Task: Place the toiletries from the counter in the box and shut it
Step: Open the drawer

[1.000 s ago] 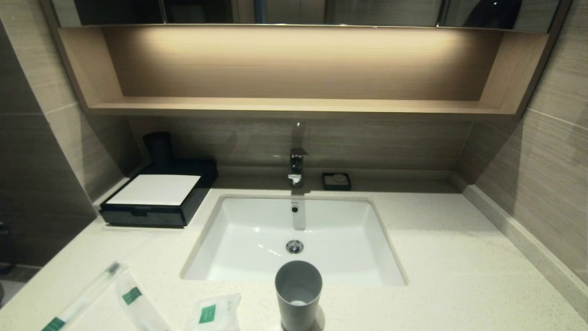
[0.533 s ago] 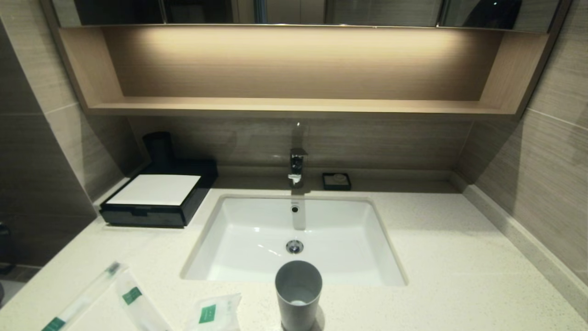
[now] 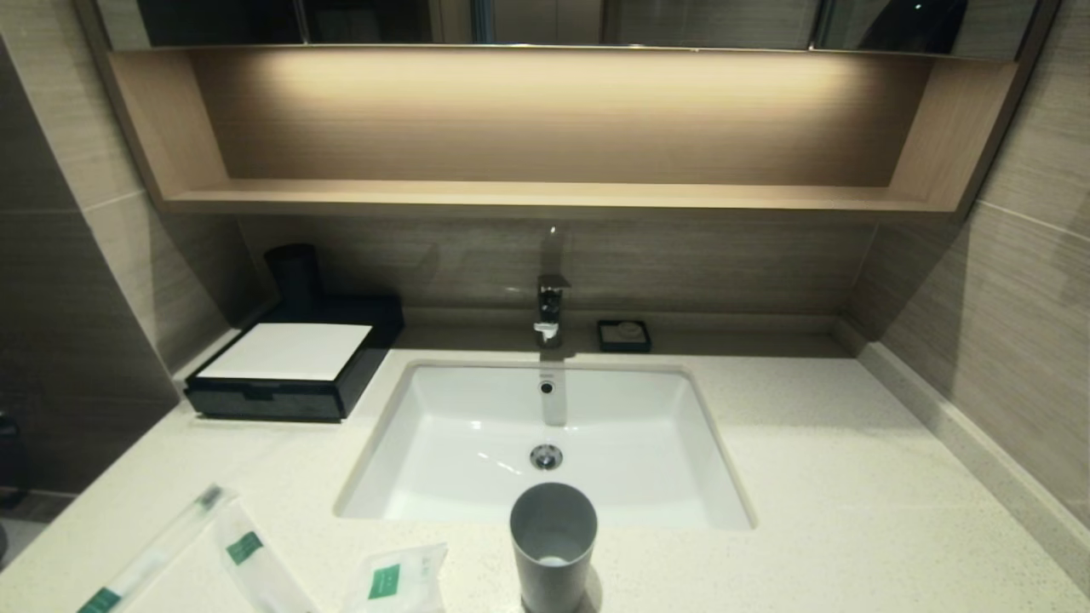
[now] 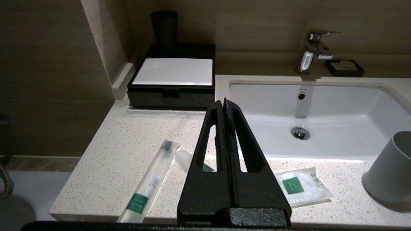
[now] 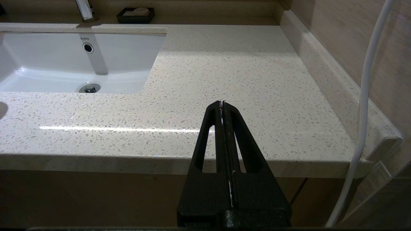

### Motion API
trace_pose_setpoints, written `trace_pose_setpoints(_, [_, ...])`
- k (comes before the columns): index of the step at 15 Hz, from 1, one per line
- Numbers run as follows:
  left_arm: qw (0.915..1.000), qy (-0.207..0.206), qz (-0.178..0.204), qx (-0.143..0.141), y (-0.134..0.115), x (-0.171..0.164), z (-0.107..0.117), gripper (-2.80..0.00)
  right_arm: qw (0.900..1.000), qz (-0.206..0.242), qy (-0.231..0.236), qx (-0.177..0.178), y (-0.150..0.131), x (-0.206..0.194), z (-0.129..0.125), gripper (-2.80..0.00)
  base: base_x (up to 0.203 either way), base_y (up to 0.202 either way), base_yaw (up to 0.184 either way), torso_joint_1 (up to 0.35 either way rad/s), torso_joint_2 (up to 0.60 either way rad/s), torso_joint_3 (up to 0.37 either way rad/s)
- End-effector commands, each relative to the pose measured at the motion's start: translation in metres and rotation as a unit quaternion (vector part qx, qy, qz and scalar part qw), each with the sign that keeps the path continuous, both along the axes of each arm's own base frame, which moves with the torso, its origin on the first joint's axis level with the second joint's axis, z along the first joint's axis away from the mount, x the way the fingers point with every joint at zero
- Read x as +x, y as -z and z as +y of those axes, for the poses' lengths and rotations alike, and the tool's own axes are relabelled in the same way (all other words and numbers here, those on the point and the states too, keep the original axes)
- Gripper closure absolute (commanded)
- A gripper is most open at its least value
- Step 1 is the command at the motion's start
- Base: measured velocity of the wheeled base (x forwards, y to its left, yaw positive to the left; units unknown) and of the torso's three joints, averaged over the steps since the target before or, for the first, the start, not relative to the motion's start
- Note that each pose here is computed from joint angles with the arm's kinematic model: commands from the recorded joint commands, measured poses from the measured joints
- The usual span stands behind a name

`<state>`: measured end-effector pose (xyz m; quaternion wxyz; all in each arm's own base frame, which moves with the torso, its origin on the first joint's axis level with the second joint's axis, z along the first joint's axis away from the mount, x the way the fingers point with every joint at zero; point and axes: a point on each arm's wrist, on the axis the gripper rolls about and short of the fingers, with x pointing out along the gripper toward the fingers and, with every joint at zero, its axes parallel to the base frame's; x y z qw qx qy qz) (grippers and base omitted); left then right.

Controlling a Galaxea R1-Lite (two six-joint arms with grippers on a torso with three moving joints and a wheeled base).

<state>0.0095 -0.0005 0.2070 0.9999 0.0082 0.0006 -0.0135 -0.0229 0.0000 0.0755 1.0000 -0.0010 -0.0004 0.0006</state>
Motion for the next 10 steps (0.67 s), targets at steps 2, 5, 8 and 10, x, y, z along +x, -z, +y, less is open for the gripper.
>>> trace_pose_setpoints(2, [0.9978,0.0,0.066,0.001,-0.021,0.046,0.0,0.0,1.0,0.001,0.0,0.0,0.0,0.0,0.0,0.0,0.0,0.0,0.0,0.0,0.0,0.0])
trace_pose_setpoints(5, [0.9956,-0.001,0.094,0.0,-0.032,0.075,-0.001,0.0,1.0,0.0,0.0,0.0,0.0,0.0,0.0,0.0,0.0,0.0,0.0,0.0,0.0,0.0])
trace_pose_setpoints(8, [0.9933,-0.002,0.115,0.002,-0.033,0.094,-0.001,0.0,1.0,0.001,0.0,0.0,0.0,0.0,0.0,0.0,0.0,0.0,0.0,0.0,0.0,0.0])
trace_pose_setpoints(10, [0.9926,-0.007,0.121,0.004,-0.033,0.111,0.0,0.0,1.0,0.001,0.0,0.0,0.0,0.0,0.0,0.0,0.0,0.0,0.0,0.0,0.0,0.0])
